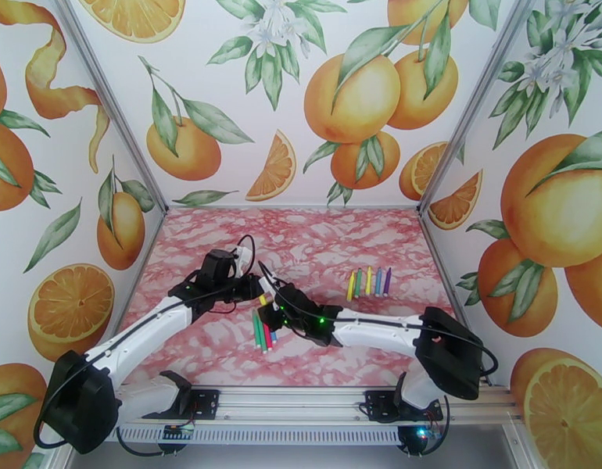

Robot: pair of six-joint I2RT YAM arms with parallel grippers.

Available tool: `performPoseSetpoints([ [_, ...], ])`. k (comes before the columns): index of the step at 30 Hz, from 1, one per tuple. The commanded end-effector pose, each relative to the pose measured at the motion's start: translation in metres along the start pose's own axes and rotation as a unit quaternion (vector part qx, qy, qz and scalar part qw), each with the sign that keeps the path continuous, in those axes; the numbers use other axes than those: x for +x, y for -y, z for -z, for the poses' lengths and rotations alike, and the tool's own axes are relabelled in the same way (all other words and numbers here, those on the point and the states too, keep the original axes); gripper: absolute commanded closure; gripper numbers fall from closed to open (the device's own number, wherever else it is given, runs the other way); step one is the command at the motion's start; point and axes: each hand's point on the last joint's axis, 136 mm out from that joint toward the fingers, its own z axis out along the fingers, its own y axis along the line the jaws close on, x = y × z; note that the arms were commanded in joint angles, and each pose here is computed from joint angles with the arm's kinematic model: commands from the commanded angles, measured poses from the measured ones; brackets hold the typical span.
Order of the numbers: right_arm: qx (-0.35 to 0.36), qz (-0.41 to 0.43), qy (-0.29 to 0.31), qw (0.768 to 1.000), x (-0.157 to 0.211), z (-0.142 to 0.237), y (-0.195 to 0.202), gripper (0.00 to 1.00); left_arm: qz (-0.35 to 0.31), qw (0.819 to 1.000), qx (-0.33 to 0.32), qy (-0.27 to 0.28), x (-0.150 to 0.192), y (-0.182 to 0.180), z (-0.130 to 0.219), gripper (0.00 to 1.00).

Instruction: Open the pen caps

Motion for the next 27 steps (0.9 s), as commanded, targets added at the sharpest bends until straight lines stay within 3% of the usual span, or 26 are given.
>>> performPoseSetpoints([
  [1, 0.001, 0.018, -0.011, 1.000, 0.019, 0.011, 0.002, 1.00, 0.012, 0.994, -0.059, 0.086, -0.044, -0.016, 0.017, 1.00],
  [14, 0.004, 0.030, -0.002, 1.000, 0.040, 0.026, 0.009, 1.00, 0.042, 0.990, -0.068, 0.114, -0.066, -0.027, 0.027, 1.00],
  [27, 0.134, 0.004, -0.004, 0.991, 0.023, 0.068, 0.065, 1.00, -0.004, 0.987, -0.156, 0.033, -0.038, -0.062, 0.020, 1.00],
])
